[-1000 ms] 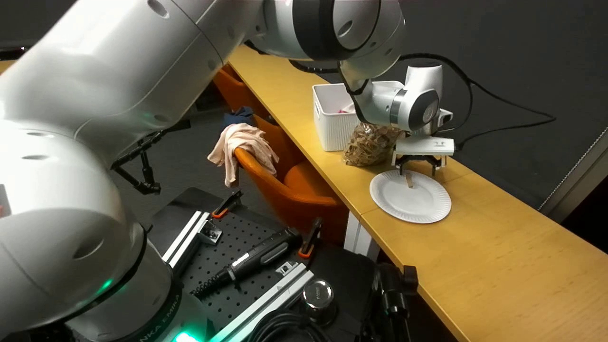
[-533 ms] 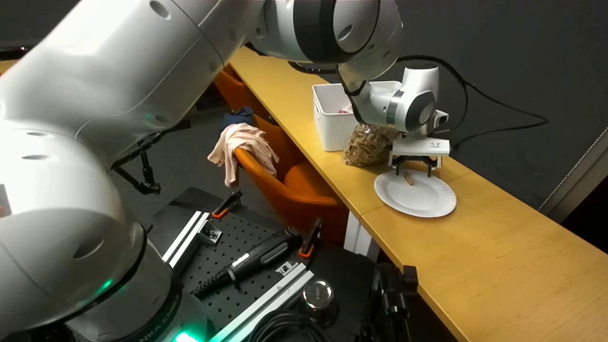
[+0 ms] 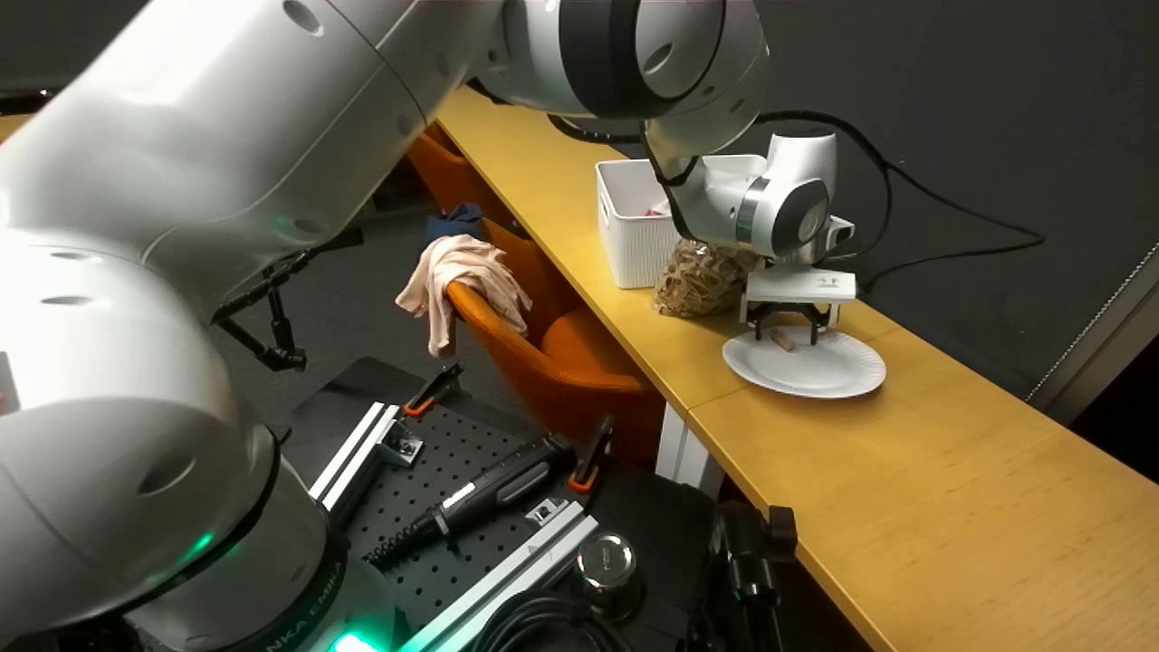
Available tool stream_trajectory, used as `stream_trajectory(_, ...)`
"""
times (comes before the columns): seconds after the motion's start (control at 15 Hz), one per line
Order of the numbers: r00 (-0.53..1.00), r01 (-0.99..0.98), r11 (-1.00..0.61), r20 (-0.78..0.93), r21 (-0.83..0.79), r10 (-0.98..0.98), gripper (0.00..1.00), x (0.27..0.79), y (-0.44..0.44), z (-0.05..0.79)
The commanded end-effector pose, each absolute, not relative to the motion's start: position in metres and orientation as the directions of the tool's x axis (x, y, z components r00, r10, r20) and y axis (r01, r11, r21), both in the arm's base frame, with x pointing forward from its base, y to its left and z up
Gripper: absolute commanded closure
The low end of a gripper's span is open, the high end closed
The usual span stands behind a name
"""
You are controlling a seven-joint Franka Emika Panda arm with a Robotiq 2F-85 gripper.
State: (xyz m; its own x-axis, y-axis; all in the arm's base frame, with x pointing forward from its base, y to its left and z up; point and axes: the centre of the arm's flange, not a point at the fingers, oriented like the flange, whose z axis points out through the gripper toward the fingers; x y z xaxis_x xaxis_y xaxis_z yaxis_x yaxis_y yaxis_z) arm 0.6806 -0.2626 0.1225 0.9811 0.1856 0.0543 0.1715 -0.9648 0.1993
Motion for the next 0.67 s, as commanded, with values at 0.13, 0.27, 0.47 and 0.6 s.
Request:
stream_trajectory(0.13,0.984,0.148,-0.97,0.067,0.192,0.163,0.58,0.661,-0.257,0.136)
stream_trajectory(0.27,0.987,0.133,-0.973,0.069,0.188,0.148,0.73,0.658,-0.257,0.142)
stream_trajectory(0.47,0.99,0.104,-0.978,0.074,0.18,0.119,0.95,0.654,-0.256,0.15)
stream_trajectory(0.6,0.992,0.085,-0.98,0.08,0.177,0.1,1.0,0.651,-0.256,0.156)
